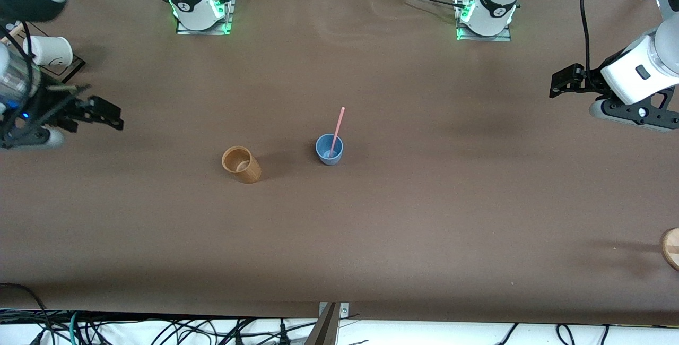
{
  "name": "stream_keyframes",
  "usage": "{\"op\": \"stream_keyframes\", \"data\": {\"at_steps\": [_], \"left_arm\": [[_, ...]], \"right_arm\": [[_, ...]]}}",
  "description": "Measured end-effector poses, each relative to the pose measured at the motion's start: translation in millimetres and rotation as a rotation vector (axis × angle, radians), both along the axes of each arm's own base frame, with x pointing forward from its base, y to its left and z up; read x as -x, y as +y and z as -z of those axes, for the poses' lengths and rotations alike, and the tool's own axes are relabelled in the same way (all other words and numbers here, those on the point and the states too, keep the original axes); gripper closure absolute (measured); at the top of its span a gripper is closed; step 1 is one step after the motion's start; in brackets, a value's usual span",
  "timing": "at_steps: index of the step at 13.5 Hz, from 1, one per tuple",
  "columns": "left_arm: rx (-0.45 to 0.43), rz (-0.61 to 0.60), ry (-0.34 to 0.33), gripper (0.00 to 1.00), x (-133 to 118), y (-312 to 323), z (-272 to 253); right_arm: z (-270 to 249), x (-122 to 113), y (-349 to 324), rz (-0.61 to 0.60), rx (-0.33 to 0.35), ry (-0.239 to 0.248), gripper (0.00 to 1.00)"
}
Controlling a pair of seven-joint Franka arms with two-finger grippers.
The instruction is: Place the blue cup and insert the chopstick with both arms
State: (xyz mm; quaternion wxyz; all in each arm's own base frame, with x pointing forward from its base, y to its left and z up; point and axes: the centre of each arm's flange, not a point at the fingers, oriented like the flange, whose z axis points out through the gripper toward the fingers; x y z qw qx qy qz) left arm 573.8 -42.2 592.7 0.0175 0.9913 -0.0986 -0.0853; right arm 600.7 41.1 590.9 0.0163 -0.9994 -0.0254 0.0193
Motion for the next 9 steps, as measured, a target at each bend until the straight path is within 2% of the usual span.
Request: {"op": "stream_keyframes", "data": {"at_steps": [2, 4, 9], "left_arm": [[0.0, 0.0, 0.0, 0.0, 0.0, 0.1, 0.0], [0.0, 0.0, 0.0, 0.0, 0.0, -0.1, 0.0], [0.0, 0.0, 0.0, 0.0, 0.0, -0.2, 0.0]], "right_arm": [[5.1, 24.4, -4.4, -0.014, 0.02, 0.027, 0.0], [10.9, 37.4, -4.0, -0.019, 0.026, 0.03, 0.0], [17.5, 38.4, -3.9, -0.02, 0.027, 0.033, 0.0]]}}
